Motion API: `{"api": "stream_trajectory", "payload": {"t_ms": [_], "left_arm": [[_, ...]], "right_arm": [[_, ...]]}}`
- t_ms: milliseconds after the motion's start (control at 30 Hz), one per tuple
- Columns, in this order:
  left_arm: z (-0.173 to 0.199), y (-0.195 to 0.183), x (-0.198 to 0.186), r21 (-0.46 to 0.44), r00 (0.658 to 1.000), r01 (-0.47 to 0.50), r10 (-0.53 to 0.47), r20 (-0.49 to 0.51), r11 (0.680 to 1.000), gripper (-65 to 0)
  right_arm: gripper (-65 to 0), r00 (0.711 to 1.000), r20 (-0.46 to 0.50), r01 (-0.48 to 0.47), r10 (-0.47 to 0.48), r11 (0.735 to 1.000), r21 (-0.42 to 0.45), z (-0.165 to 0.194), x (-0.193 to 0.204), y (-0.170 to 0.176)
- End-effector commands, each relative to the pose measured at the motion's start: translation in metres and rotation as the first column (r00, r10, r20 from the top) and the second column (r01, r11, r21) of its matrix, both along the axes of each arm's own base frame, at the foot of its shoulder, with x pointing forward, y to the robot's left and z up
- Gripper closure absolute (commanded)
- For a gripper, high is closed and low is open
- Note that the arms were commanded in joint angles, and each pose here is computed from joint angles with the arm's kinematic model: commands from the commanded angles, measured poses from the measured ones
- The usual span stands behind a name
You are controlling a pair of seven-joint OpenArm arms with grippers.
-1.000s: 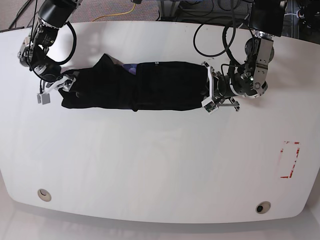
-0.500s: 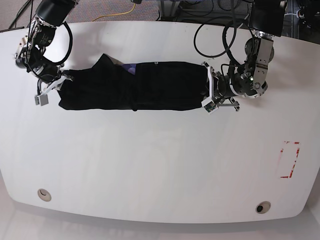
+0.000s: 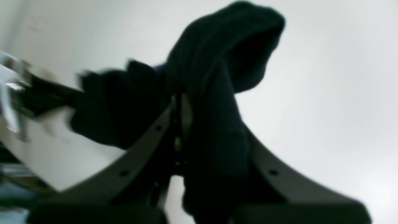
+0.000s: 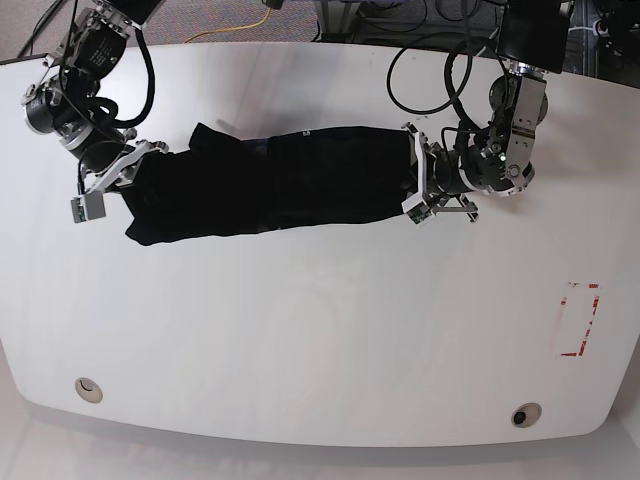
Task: Layout the t-shirt on the table in an organized manner, then fold the t-shirt properly
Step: 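Grasp the strip end with the right gripper, then fold the held end with the right gripper over toward the left gripper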
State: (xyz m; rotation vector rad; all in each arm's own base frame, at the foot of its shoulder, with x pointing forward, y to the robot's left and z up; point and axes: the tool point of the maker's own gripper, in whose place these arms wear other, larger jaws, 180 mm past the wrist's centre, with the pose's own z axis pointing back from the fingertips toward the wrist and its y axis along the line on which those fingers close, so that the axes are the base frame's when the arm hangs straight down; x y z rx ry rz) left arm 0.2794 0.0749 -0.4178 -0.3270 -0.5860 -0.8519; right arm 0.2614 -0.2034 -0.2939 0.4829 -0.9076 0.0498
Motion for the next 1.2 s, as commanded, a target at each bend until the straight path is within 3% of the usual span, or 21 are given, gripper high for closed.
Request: {"api": "stream_trajectory", "payload": {"t_ms": [0, 333, 533, 733, 1167], "left_arm": [[0.006, 0.001, 0.006, 0.006, 1.000, 0.002, -0.002, 0.022, 1.000, 0.0], [0.002, 0.005, 0.003, 0.033, 1.000, 0.003, -0.003, 0.001, 0.999, 0.0], [0.003, 0.006, 0.003, 0.039, 1.000, 0.004, -0.005, 0.001, 0.999, 0.0], [0.002, 0.006, 0.003, 0.040, 1.000, 0.004, -0.004, -0.002, 0.999, 0.0], [0.002, 0.005, 0.003, 0.038, 1.000, 0.005, -0.005, -0.004, 0.999, 0.0]], "right_arm": [[-0.2, 0.999, 0.051, -0.012, 0.010, 0.999, 0.047, 0.014, 0.004, 0.010], [-0.2, 0.994, 0.054, -0.107, 0.100, 0.981, 0.160, 0.009, 0.006, 0.066], [-0.2, 0.979, 0.084, -0.202, 0.188, 0.955, 0.216, 0.016, 0.008, 0.111], [-0.2, 0.972, 0.108, -0.230, 0.208, 0.933, 0.277, 0.022, 0.010, 0.136], [-0.2, 0.903, 0.189, -0.428, 0.385, 0.843, 0.326, 0.045, -0.001, 0.213]]}}
